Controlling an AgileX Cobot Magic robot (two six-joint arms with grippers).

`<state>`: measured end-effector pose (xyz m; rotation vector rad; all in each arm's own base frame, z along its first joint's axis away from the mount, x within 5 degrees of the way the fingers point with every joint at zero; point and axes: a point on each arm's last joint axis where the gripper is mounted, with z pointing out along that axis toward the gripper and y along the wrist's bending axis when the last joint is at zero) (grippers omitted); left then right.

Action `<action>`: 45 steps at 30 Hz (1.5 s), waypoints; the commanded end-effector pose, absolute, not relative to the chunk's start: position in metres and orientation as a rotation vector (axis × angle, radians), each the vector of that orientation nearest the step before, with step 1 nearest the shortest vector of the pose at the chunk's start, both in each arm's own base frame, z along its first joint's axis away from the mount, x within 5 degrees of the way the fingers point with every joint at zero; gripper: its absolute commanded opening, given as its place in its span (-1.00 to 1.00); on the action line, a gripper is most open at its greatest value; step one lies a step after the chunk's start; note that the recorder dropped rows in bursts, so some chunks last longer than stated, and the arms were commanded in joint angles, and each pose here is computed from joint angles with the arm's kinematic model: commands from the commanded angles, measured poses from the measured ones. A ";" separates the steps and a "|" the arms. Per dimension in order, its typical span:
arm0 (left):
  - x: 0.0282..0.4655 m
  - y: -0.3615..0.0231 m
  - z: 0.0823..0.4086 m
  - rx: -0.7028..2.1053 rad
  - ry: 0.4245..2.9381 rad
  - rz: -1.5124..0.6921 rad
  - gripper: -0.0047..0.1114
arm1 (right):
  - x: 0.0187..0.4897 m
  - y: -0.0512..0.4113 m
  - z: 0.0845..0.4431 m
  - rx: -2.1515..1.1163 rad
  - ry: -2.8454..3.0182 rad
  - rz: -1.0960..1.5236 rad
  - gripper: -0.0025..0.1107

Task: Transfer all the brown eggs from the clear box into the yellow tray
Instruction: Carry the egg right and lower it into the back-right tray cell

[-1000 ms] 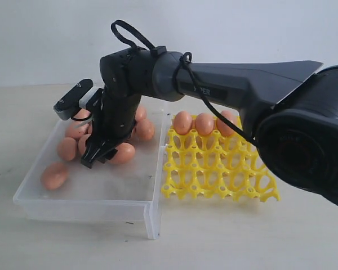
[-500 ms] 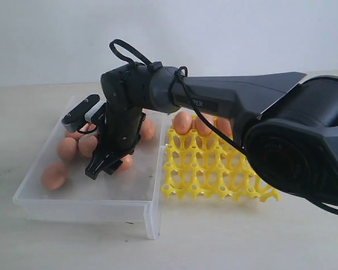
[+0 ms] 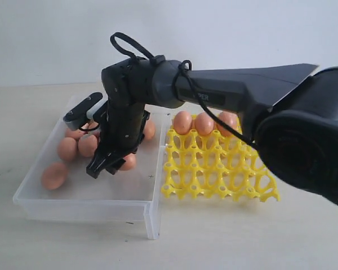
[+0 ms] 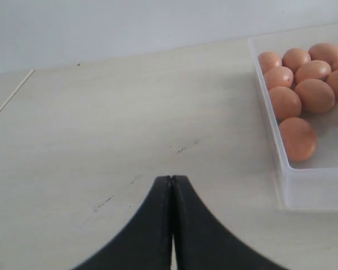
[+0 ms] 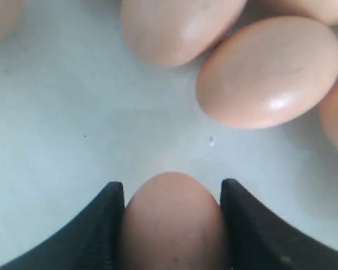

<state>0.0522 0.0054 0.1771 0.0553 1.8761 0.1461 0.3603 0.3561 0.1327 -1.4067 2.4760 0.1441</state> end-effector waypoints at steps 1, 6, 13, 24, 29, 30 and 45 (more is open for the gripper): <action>0.052 0.005 0.179 0.055 1.863 0.136 -0.92 | 0.350 0.351 0.179 -1.215 2.299 0.275 -0.96; 0.052 0.005 0.179 0.055 1.863 0.136 -0.92 | 0.327 0.320 0.203 -0.997 2.132 0.385 -0.96; 0.052 0.005 0.179 0.055 1.863 0.136 -0.92 | 0.317 0.176 0.231 -0.394 1.861 0.280 -0.96; 0.052 0.005 0.179 0.055 1.863 0.136 -0.92 | 0.348 0.067 0.173 -0.119 2.209 0.109 -0.96; 0.052 0.005 0.179 0.055 1.863 0.136 -0.92 | 0.355 0.067 0.164 -0.116 2.240 0.110 -0.96; 0.052 0.005 0.179 0.055 1.863 0.136 -0.92 | 0.359 0.068 0.163 -0.117 2.249 0.112 -0.96; 0.052 0.005 0.179 0.055 1.863 0.136 -0.92 | 0.383 0.076 0.148 -0.130 2.314 0.127 -0.96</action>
